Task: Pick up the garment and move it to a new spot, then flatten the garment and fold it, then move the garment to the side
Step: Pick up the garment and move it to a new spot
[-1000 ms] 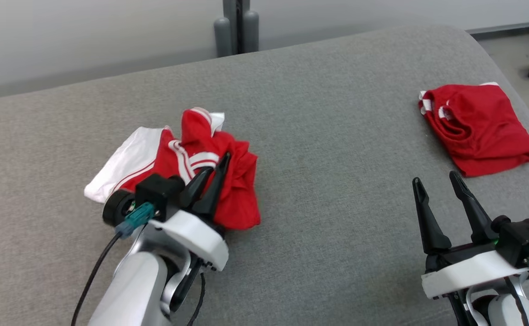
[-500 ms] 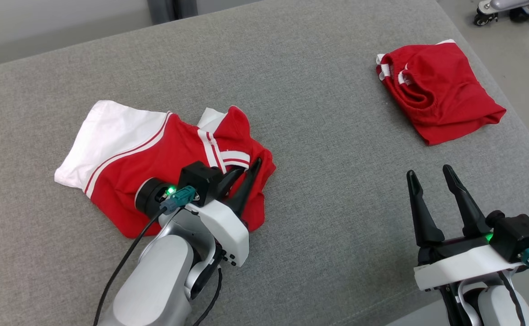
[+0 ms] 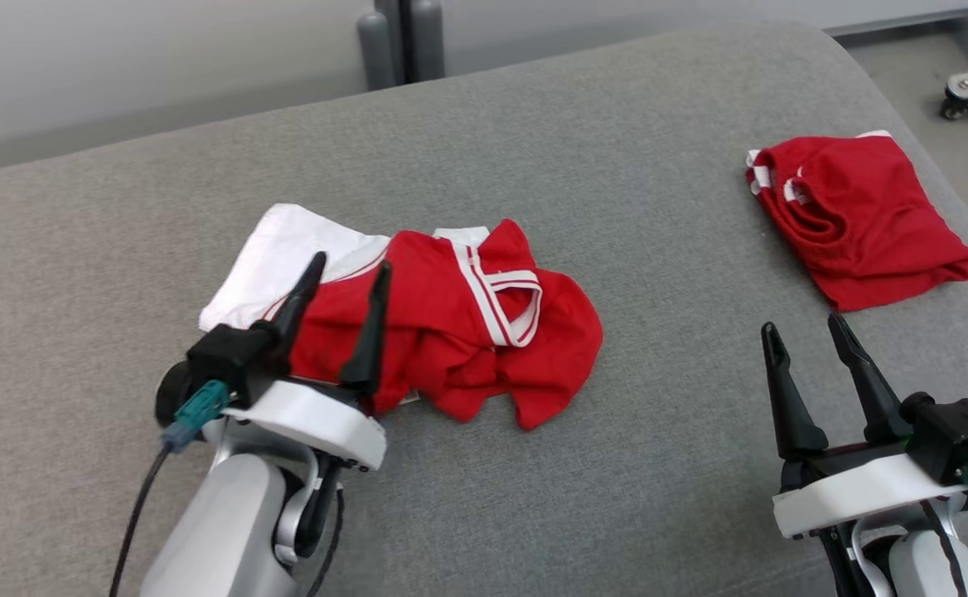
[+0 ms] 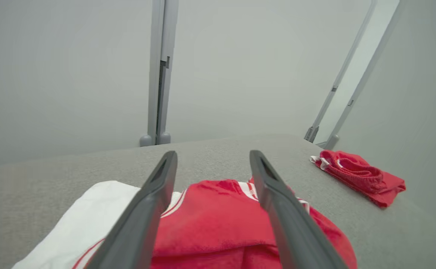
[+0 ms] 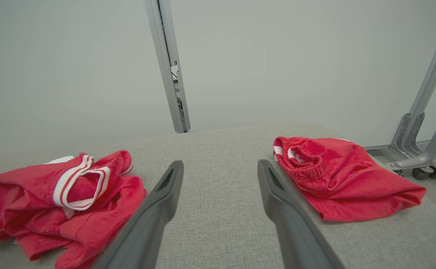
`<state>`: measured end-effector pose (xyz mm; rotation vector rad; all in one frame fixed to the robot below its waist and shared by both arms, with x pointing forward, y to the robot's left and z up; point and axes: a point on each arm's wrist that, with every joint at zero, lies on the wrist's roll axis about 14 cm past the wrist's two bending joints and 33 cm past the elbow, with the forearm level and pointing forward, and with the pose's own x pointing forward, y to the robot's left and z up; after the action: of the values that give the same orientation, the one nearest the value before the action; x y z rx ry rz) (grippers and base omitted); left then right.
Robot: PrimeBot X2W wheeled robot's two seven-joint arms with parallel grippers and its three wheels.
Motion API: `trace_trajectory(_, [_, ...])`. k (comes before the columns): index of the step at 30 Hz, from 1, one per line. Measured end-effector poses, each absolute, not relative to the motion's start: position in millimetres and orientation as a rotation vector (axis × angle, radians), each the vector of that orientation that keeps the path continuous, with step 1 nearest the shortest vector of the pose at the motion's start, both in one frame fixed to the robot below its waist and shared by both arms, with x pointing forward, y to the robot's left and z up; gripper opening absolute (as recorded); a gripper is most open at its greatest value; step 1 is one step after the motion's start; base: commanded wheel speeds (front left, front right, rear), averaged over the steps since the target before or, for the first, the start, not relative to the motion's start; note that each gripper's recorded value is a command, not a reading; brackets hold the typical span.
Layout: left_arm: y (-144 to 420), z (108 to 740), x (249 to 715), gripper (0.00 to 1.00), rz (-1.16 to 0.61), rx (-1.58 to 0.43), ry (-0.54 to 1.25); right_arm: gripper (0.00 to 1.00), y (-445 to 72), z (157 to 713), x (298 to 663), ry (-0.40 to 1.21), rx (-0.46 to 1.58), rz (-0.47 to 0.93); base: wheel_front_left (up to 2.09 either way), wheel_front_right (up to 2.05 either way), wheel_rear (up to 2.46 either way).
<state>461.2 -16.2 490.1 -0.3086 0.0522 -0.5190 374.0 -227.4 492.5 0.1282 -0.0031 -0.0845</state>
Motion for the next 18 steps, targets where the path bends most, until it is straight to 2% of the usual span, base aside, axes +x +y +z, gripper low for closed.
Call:
trace_trajectory(10, [117.2, 488.6, 448.4, 1.0, -0.151, -0.273, 0.016, 1.0, -200.9, 502.4, 382.6, -0.008, 0.119, 0.011, 0.0, 0.0, 0.0])
trace_trajectory(18, [166.7, 480.6, 410.5, 1.0, -0.044, -0.202, 0.045, 1.0, -188.8, 509.6, 378.7, -0.01, 0.116, 0.053, 0.0, 0.0, 0.0])
